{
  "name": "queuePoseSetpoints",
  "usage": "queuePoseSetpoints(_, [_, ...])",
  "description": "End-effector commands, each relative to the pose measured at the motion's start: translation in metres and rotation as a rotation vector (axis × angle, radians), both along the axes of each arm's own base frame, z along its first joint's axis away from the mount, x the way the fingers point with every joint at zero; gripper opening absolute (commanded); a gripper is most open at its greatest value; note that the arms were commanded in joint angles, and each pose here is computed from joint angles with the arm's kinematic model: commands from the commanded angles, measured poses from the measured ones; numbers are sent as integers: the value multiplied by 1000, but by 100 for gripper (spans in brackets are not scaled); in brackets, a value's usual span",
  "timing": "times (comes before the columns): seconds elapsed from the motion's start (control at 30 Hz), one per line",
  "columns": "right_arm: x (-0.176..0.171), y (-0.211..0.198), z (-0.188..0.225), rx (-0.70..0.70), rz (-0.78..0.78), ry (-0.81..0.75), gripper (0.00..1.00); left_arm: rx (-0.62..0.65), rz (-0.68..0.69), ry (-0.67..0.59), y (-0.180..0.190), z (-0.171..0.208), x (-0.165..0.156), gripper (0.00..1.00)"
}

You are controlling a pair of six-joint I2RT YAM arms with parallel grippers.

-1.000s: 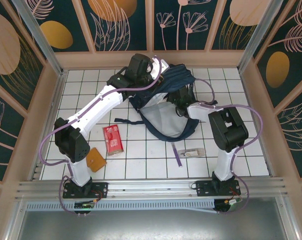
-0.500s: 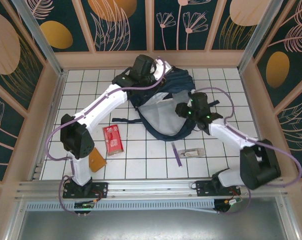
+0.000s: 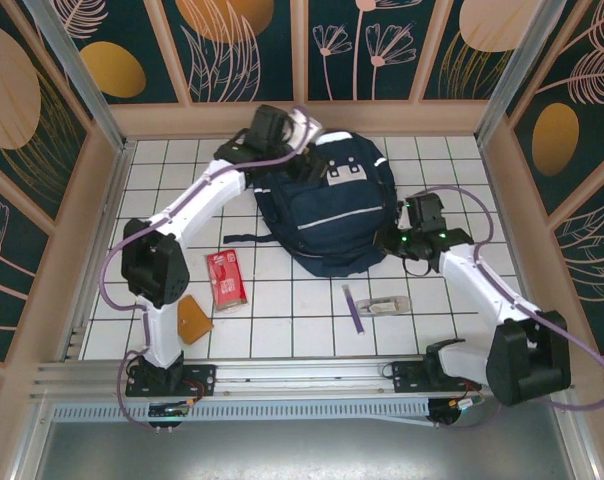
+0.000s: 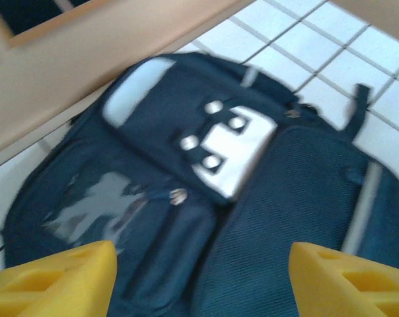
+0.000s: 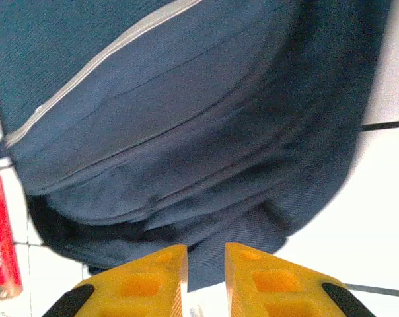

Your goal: Pack the student bag

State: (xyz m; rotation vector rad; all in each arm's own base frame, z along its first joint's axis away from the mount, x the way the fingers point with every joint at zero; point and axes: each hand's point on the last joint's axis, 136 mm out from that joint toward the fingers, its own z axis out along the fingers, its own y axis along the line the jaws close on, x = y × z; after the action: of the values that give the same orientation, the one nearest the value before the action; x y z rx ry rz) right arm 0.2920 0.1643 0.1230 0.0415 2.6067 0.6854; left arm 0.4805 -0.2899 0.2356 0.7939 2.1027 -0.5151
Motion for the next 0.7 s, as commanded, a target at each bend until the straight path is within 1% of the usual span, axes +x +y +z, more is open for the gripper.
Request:
queuePoseSetpoints(0.0, [-8, 50, -1, 67, 138, 24, 22, 65, 13, 54, 9, -52, 11, 67])
queuePoseSetpoints(0.07, [-2, 54, -19, 32, 126, 45, 21, 94, -28, 32, 3, -75, 21, 65])
queuePoseSetpoints(0.13, [15, 40, -36, -49, 65, 25, 19, 116, -6, -11, 3, -93, 35, 65])
queuePoseSetpoints(0.2, [35, 23, -43, -111, 3, -9, 19, 130, 35, -23, 6, -115, 45, 65])
queuePoseSetpoints(0.27, [56, 5, -46, -146, -56, -43, 18, 146, 74, 22, 9, -140, 50, 62])
queuePoseSetpoints(0.33, [76, -16, -47, -145, -123, -64, 16, 185, 119, 89, 16, -168, 47, 58])
queuePoseSetpoints(0.4, [93, -38, -48, -150, -183, -87, 15, 207, 126, 145, 21, -184, 32, 58])
queuePoseSetpoints(0.43, [101, -47, -49, -156, -200, -104, 11, 215, 111, 166, 23, -189, 20, 58])
queuePoseSetpoints(0.5, [118, -54, -52, -140, -203, -126, 4, 221, 38, 201, 22, -193, -9, 58])
queuePoseSetpoints(0.57, [132, -51, -59, -129, -181, -114, 4, 238, -40, 219, 22, -194, -40, 57])
queuePoseSetpoints(0.67, [157, -47, -61, -125, -183, -132, 6, 268, -132, 229, 26, -194, -82, 57])
